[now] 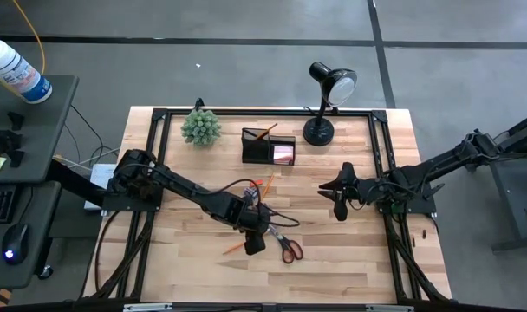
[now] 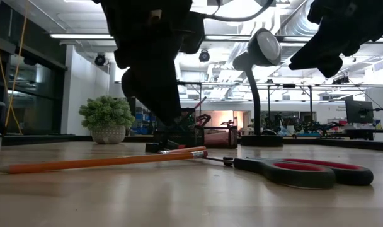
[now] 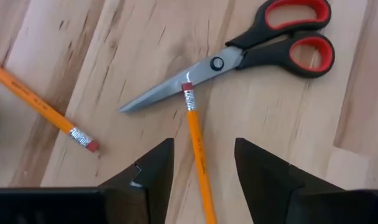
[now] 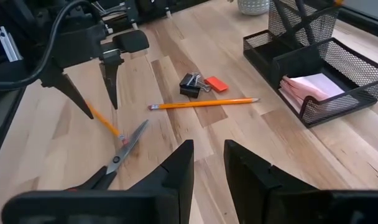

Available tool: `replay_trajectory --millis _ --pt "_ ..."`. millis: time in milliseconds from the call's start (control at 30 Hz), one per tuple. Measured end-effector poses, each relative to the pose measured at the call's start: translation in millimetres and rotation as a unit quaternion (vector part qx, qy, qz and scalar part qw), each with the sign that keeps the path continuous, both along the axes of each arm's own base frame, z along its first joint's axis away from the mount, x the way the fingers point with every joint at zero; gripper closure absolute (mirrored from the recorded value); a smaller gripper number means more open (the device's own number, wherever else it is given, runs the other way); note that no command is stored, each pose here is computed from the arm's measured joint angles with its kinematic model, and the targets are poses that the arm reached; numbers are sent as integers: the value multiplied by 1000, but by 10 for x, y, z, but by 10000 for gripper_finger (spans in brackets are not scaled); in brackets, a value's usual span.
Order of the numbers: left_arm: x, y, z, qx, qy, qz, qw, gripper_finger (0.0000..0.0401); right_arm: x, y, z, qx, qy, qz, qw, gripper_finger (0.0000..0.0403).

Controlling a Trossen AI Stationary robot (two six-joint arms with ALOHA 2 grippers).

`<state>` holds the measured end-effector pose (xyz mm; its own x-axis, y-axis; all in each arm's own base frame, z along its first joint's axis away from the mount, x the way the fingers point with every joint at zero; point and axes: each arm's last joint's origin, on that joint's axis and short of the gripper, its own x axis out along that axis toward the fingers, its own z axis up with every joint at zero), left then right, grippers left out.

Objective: Pick and place office supplies into organizer
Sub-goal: Put the bottom pencil into the desk organizer

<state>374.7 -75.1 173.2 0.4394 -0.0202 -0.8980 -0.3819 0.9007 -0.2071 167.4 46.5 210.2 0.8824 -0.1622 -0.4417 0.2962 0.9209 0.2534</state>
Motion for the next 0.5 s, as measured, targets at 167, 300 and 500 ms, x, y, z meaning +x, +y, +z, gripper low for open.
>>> replay_trajectory --millis 167,300,500 --pt "-1 7 -1 7 -1 7 1000 256 0 -1 0 -3 0 -1 1000 320" --pt "7 9 3 5 -5 21 1000 268 0 -3 0 -5 0 -4 1000 320" --pt "11 2 -76 -15 10 36 999 272 -1 -8 1 -17 0 -8 1000 320"
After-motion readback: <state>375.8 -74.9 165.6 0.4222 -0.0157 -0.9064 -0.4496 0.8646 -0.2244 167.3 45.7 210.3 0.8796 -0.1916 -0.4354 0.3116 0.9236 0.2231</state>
